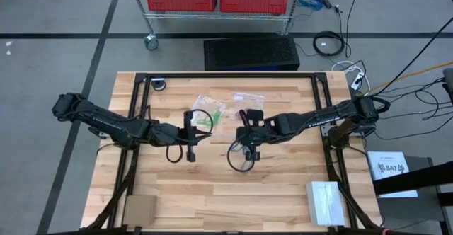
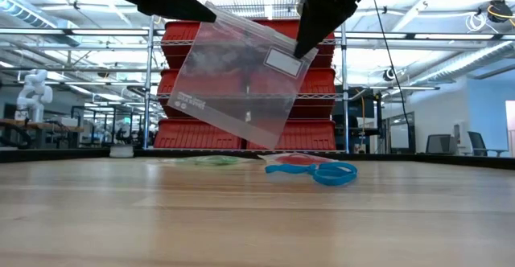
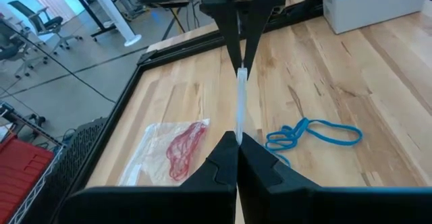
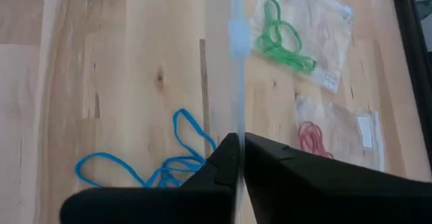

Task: Sort rubber bands
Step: Open the bottom transparent zip bag

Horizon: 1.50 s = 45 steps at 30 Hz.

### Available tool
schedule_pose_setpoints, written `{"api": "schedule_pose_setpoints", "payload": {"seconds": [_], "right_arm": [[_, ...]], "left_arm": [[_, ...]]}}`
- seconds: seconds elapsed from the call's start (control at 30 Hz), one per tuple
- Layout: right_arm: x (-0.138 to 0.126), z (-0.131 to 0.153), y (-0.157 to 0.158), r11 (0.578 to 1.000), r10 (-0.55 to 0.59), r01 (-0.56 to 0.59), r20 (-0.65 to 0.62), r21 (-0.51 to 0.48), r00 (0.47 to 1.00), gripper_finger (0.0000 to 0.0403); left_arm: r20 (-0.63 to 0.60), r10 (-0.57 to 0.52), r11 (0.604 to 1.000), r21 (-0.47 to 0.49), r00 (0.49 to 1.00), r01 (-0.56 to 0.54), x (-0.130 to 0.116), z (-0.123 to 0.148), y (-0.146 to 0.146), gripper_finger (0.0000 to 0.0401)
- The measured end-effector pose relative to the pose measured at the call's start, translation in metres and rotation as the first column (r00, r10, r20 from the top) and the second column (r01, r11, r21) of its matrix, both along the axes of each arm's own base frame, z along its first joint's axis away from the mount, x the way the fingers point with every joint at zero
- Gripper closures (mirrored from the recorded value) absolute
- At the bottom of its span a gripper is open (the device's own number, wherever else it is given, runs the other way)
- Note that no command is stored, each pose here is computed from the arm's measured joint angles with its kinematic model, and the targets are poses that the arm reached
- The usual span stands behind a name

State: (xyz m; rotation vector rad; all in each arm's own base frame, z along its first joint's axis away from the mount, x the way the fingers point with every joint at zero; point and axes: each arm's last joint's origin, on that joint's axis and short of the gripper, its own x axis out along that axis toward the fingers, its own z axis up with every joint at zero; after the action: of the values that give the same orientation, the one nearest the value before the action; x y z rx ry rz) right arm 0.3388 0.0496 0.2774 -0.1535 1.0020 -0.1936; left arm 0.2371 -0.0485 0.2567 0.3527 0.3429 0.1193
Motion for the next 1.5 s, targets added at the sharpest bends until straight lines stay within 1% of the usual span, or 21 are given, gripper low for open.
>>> {"api": "schedule_pose_setpoints", "payload": {"seconds": [0.13, 0.43, 0.57, 0.67, 0.87, 1.0, 1.1, 1.27, 1.3, 1.5], "right_arm": [[0.004, 0.006, 0.0, 0.999, 0.0, 0.002, 0.076, -0.032, 0.997, 0.0365], [0.007, 0.012, 0.0, 0.999, 0.014, -0.01, 0.132, -0.034, 0.991, 0.0267], [0.008, 0.013, 0.001, 1.0, 0.02, -0.016, 0.148, -0.027, 0.989, 0.0245], [0.01, 0.014, 0.002, 0.999, 0.039, -0.041, 0.164, 0.005, 0.986, 0.0241], [0.014, 0.017, 0.004, 0.997, 0.064, -0.072, 0.215, 0.03, 0.975, 0.0249], [0.014, 0.018, 0.003, 0.997, 0.066, -0.074, 0.221, 0.027, 0.973, 0.0271], [0.014, 0.018, 0.003, 0.997, 0.075, -0.081, 0.219, 0.017, 0.973, 0.0305], [0.013, 0.017, 0.003, 0.997, 0.077, -0.08, 0.206, 0.006, 0.976, 0.0385], [0.013, 0.017, 0.003, 0.997, 0.072, -0.074, 0.202, -0.002, 0.977, 0.0392], [0.009, 0.014, 0.002, 0.998, 0.061, -0.06, 0.151, -0.012, 0.987, 0.0388]], "left_arm": [[0.001, 0.0, 1.0, -0.001, 1.0, 0.0, 0.0, 0.0, 0.0, 0.04], [0.0, 0.0, 1.0, -0.001, 1.0, 0.0, 0.0, 0.0, 0.0, 0.04], [0.0, -0.001, 1.0, -0.001, 1.0, 0.001, 0.0, 0.0, 0.0, 0.04], [-0.001, -0.002, 1.0, -0.001, 1.0, 0.002, 0.0, 0.0, 0.0, 0.04], [-0.001, -0.003, 1.0, -0.001, 1.0, 0.003, 0.0, 0.0, 0.0, 0.04], [-0.002, -0.008, 1.0, -0.003, 1.0, 0.008, 0.0, 0.0, 0.0, 0.04], [-0.002, -0.008, 1.0, -0.003, 1.0, 0.008, 0.0, 0.0, 0.0, 0.04], [-0.001, -0.007, 1.0, -0.003, 1.0, 0.007, 0.0, 0.0, 0.0, 0.04], [-0.002, -0.007, 1.0, -0.003, 1.0, 0.007, 0.0, 0.0, 0.0, 0.04], [-0.003, -0.007, 1.0, -0.003, 1.0, 0.007, 0.0, 0.0, 0.0, 0.04]]}}
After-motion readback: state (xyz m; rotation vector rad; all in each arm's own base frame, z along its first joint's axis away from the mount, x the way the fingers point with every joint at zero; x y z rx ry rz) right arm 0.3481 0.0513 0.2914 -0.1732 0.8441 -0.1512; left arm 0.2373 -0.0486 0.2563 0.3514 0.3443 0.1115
